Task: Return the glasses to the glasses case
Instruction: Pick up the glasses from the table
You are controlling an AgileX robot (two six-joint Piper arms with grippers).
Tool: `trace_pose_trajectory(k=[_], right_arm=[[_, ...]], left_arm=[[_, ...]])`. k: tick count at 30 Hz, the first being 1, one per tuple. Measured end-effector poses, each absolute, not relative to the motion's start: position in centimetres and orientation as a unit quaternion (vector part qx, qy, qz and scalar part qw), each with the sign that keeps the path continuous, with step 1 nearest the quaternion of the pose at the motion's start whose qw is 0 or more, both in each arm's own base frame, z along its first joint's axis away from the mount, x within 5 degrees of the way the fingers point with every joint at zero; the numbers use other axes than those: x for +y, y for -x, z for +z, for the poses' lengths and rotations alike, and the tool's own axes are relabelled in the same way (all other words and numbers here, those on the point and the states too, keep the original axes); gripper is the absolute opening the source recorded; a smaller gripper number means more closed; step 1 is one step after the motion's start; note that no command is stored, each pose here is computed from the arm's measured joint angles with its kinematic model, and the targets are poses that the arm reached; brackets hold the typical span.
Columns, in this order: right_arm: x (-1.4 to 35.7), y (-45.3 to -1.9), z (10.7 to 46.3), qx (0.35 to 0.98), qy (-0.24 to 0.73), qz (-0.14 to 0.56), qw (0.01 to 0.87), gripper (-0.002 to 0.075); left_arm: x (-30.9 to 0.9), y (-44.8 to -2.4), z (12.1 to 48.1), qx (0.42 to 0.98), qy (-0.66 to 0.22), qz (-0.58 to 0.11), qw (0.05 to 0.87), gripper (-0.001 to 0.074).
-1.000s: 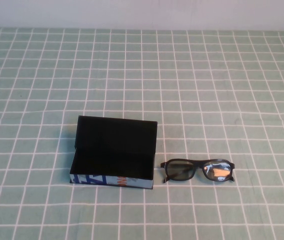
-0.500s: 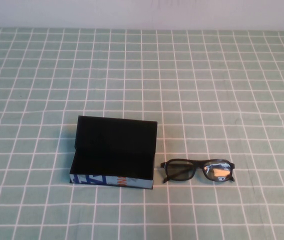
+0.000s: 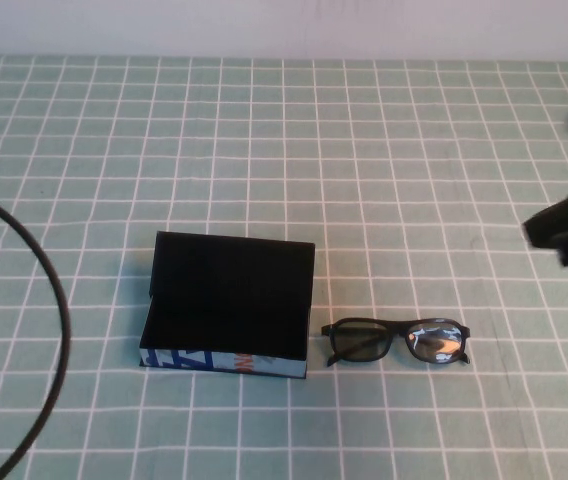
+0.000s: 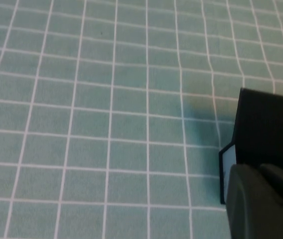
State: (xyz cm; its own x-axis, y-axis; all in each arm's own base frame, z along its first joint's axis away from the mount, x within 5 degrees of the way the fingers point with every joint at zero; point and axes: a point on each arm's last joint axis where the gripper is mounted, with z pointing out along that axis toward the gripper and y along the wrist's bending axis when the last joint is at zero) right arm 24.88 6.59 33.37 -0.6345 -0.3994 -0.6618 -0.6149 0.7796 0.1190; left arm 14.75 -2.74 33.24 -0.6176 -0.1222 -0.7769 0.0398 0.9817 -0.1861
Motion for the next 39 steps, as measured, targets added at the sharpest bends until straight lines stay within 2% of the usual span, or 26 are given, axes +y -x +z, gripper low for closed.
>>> trace_pose_trajectory(k=[6, 12, 14, 17, 19, 21, 23, 39], right_arm=[[11.1, -28.4, 31.4, 0.839, 0.488, 0.154, 0.185, -0.0011], [15.6, -32.1, 28.5, 0.81, 0.554, 0.139, 0.13, -0.001], [16.6, -33.0, 27.5, 0.807, 0.562, 0.14, 0.12, 0.0015], [17.5, -33.8, 26.3, 0.804, 0.568, 0.142, 0.106, 0.0128], [17.7, -34.1, 25.5, 0.805, 0.568, 0.142, 0.097, 0.0248], [17.7, -34.4, 24.9, 0.805, 0.57, 0.137, 0.088, 0.0335], [17.7, -34.7, 24.1, 0.806, 0.572, 0.133, 0.077, 0.0376], [18.2, -35.7, 19.3, 0.812, 0.565, 0.148, 0.02, 0.0368]], left_arm=[[-2.9, -15.3, 32.2, 0.915, 0.025, -0.087, 0.394, -0.0001], [-2.9, -15.2, 32.0, 0.919, 0.026, -0.085, 0.383, -0.0001], [-2.9, -15.2, 32.0, 0.921, 0.026, -0.084, 0.379, -0.0001], [-2.9, -15.1, 31.9, 0.923, 0.023, -0.082, 0.374, -0.0001], [-2.8, -15.0, 31.8, 0.925, 0.018, -0.079, 0.371, -0.0001], [-2.8, -15.0, 31.8, 0.926, 0.012, -0.077, 0.371, -0.0001], [-2.8, -15.0, 31.8, 0.926, 0.009, -0.076, 0.37, -0.0001], [-2.8, -14.9, 31.7, 0.929, 0.007, -0.073, 0.363, -0.0001]])
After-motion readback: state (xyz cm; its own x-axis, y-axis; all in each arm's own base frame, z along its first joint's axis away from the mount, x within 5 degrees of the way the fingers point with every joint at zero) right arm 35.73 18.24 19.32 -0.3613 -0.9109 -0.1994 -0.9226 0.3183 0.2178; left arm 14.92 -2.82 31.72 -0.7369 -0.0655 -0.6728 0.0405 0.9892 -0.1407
